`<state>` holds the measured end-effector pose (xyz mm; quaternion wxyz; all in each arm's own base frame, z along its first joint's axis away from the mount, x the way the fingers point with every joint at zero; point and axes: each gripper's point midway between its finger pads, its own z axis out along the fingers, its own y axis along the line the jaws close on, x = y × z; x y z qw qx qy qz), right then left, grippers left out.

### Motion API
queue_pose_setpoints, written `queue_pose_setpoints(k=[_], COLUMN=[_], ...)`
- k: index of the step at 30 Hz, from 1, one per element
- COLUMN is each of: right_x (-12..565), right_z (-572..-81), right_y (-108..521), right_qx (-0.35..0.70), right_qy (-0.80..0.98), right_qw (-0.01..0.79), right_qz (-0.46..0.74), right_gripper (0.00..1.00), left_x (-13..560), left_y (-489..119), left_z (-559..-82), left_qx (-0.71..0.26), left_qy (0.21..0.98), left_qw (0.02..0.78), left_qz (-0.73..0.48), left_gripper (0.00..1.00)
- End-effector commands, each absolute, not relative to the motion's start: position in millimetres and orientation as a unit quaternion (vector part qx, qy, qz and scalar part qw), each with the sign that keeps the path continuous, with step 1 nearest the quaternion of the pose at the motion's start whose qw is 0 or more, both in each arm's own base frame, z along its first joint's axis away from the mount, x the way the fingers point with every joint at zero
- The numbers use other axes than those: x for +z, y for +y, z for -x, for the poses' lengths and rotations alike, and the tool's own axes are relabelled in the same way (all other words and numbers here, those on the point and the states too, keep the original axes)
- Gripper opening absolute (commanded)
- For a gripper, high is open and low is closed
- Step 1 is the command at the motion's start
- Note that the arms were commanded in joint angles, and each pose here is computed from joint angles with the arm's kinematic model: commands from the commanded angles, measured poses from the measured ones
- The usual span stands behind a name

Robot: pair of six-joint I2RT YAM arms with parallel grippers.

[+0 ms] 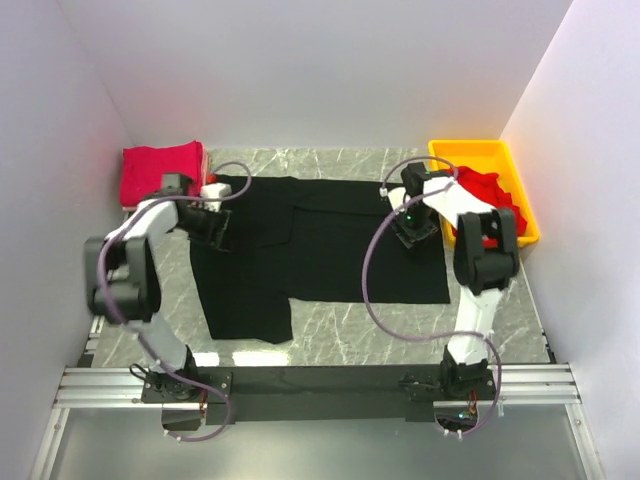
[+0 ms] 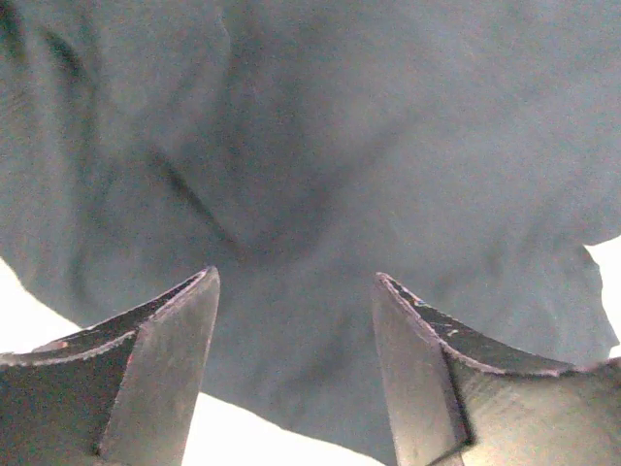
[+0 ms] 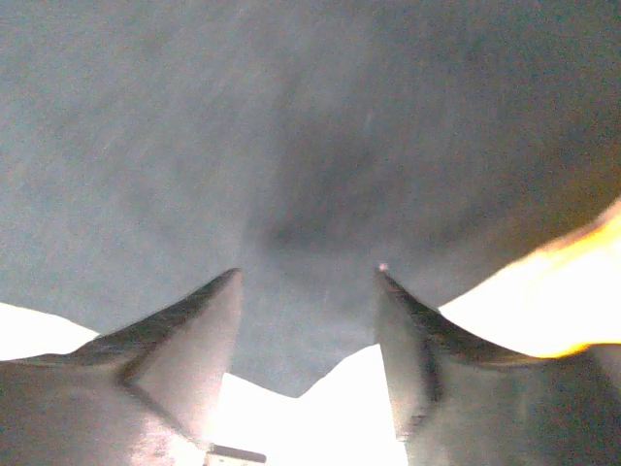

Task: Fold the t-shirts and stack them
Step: Fold the tshirt

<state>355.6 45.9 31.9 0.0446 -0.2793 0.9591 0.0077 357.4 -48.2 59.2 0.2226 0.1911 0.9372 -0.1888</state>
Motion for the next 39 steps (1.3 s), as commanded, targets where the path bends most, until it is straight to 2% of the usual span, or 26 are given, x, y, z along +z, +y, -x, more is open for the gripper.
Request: queue_pose_setpoints(k=[1,3,4,6,10,11,15,18,28,32,37,39], right_x=[98.2,114.2,106.0,114.0,90.8,92.9,67.9,49.4,15.3,8.5,13.3,17.6], right_z=[-346.2,-331.4,-315.4,-300.1,-256.1,-255.7,-236.0,-227.6,-225.7,-222.0,-227.0,-231.4], right_y=[55.2,52.8,49.6,44.9,33.1,30.9,28.3,25.0,4.4,1.2,2.4,4.0], right_qx=[0.03,0.028,0.028,0.015,-0.005,-0.023,-0.046,-0.056,-0.107,-0.11,-0.11,-0.109], right_qy=[0.936,0.923,0.922,0.909,0.893,0.883,0.866,0.857,0.848,0.843,0.843,0.845], right_qw=[0.137,0.159,0.146,0.16,0.148,0.167,0.168,0.164,0.135,0.12,0.122,0.126], right_qz=[0.324,0.349,0.357,0.384,0.425,0.438,0.469,0.485,0.502,0.513,0.512,0.509], right_gripper=[0.69,0.71,0.71,0.7,0.62,0.6,0.52,0.5,0.48,0.32,0.03,0.0], left_x=[127.7,131.6,128.0,118.7,105.1,97.2,83.1,79.6,74.5,64.1,54.0,50.0], left_y=[-58.6,-56.3,-55.6,-45.5,-31.4,-26.4,-15.8,-14.6,-11.3,-8.4,-5.7,-3.2], left_z=[-333.8,-311.5,-294.7,-272.7,-232.8,-224.0,-218.0,-220.0,-228.1,-225.6,-225.6,-230.0], left_qx=[-0.215,-0.219,-0.224,-0.231,-0.226,-0.226,-0.201,-0.204,-0.202,-0.195,-0.178,-0.167], left_qy=[0.884,0.867,0.858,0.857,0.844,0.849,0.85,0.852,0.848,0.839,0.826,0.821], left_qw=[0.302,0.305,0.292,0.282,0.265,0.257,0.256,0.253,0.253,0.248,0.253,0.259], left_qz=[-0.285,-0.326,-0.358,-0.365,-0.408,-0.401,-0.414,-0.409,-0.419,-0.443,-0.471,-0.48], left_gripper=[0.71,0.71,0.69,0.69,0.66,0.65,0.62,0.61,0.62,0.6,0.57,0.57])
